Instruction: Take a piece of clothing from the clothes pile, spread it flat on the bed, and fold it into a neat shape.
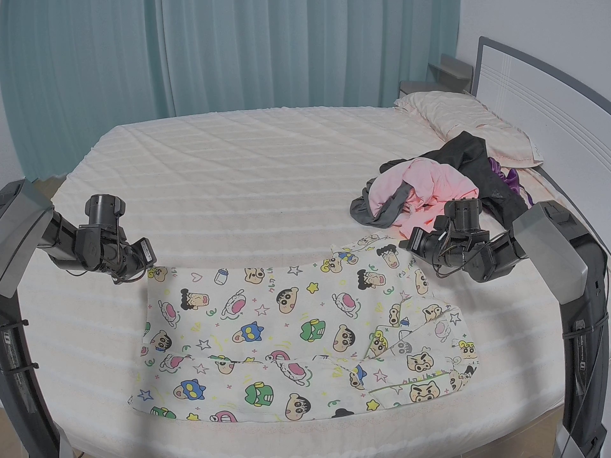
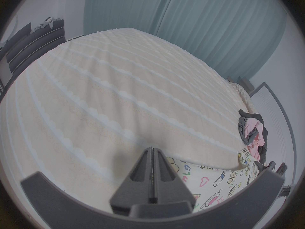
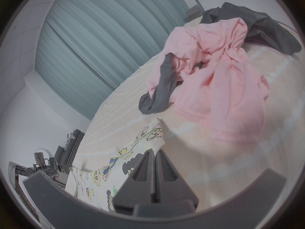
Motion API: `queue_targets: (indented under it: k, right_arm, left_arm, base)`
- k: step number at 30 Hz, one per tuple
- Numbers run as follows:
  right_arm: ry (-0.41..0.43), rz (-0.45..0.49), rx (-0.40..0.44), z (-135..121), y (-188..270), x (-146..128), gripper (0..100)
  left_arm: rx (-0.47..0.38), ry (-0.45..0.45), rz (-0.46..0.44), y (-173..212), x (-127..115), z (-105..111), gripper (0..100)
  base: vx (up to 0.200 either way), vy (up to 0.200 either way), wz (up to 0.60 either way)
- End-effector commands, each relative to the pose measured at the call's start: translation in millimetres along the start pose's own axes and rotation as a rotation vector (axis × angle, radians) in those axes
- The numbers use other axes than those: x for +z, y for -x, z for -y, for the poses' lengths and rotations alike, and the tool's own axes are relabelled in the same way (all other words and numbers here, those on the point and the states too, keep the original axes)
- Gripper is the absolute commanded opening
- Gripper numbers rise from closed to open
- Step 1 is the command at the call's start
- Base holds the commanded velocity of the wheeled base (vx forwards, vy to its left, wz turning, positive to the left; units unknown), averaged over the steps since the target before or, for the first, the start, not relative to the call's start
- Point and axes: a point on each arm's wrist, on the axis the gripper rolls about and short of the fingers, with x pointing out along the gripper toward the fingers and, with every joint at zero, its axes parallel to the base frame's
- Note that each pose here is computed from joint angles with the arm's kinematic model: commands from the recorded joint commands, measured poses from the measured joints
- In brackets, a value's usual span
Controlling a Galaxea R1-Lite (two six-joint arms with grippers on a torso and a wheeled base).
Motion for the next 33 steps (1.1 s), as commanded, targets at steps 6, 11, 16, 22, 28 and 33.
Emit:
queue_targets:
  k: [6,11,16,22,28,33]
  right_arm:
    - [-0.002,0.019,0.002,-0.4,5.5,5.8,0]
    - [-0.004,0.018,-0.002,1.7,5.1,5.5,0]
    - [0.001,0.028,0.001,2.3,4.6,6.4,0]
    - [0.008,0.041,0.011,0.5,4.4,8.0,0]
    - [0.006,0.044,0.011,1.1,4.2,8.6,0]
    - [0.007,0.047,0.011,0.7,4.1,9.4,0]
  left_arm:
    - [-0.014,0.001,0.036,1.0,9.9,3.1,0]
    - [-0.017,-0.002,0.037,-2.3,9.9,4.2,0]
    - [-0.023,-0.004,0.046,-5.7,13.7,6.4,0]
    - [-0.030,0.005,0.056,-8.8,16.5,9.6,0]
    - [-0.036,0.003,0.060,-13.4,16.7,12.2,0]
    - [-0.046,0.020,0.061,-13.9,16.2,17.2,0]
  base:
    - [0.000,0.000,0.00]
    - [0.000,0.000,0.00]
    - [0.000,0.000,0.00]
    - [0.000,0.000,0.00]
    - [0.000,0.000,0.00]
    - [0.000,0.000,0.00]
